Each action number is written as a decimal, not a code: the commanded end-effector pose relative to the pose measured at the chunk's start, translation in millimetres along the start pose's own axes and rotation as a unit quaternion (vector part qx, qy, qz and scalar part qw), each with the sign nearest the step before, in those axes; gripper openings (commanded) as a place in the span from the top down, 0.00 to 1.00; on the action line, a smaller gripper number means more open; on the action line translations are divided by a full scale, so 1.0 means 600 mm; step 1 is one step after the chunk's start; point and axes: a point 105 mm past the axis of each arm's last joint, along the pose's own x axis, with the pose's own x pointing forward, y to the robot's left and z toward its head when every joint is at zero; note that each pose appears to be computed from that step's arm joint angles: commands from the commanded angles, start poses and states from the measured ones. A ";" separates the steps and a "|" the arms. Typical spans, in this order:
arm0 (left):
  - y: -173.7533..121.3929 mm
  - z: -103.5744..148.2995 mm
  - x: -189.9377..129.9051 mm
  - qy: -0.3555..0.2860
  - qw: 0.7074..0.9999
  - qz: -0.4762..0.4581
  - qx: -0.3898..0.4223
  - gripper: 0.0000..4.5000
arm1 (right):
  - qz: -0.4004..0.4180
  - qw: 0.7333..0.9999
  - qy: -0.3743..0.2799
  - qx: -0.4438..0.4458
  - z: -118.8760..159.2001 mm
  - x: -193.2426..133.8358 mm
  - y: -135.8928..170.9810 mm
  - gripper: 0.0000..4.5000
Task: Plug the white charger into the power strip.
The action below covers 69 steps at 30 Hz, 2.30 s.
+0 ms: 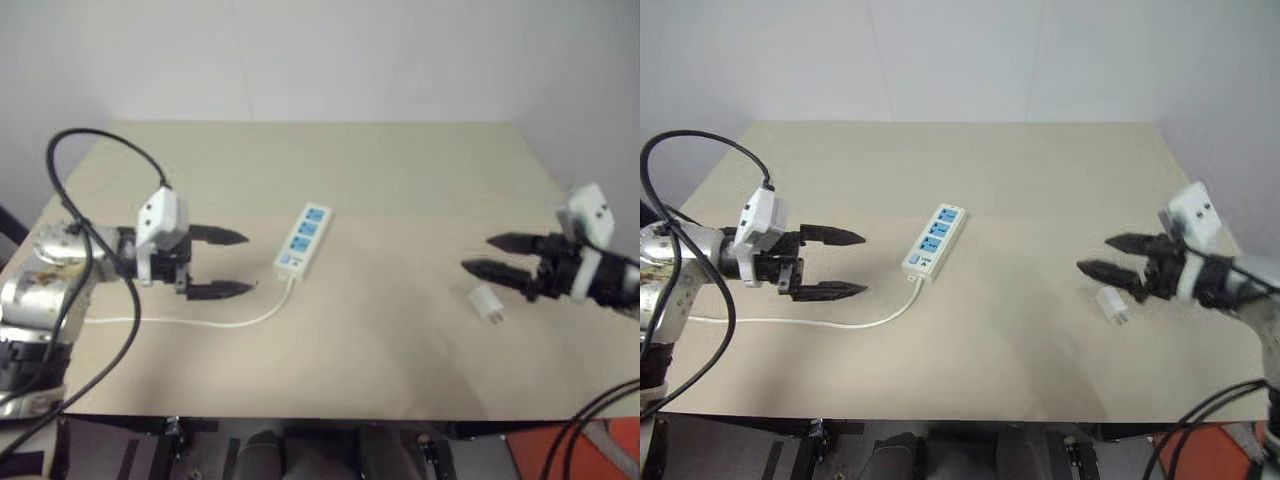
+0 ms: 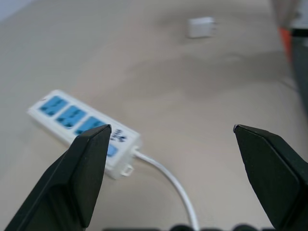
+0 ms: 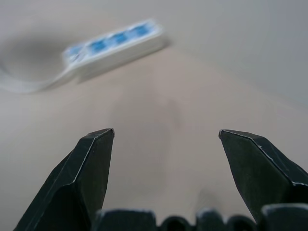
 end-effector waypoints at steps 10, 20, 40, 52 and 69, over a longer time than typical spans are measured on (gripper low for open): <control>-0.002 0.008 -0.014 -0.006 1.000 0.013 0.015 0.01 | 0.036 0.996 0.017 -0.083 -0.014 -0.020 0.020 0.08; 0.039 -0.004 0.006 0.015 0.993 0.117 0.005 0.01 | 0.028 0.996 0.004 -0.085 -0.006 -0.015 0.015 0.08; 0.085 -0.060 0.192 0.013 0.921 0.361 -0.147 0.01 | 0.023 0.997 -0.029 -0.075 0.011 -0.011 0.022 0.08; 0.078 -0.101 0.258 0.040 0.921 0.353 -0.158 0.01 | 0.023 0.996 -0.043 -0.076 0.024 -0.007 0.021 0.08; 0.052 -0.116 0.270 0.038 0.916 0.352 -0.186 0.01 | 0.023 0.996 -0.053 -0.074 0.024 0.003 0.024 0.08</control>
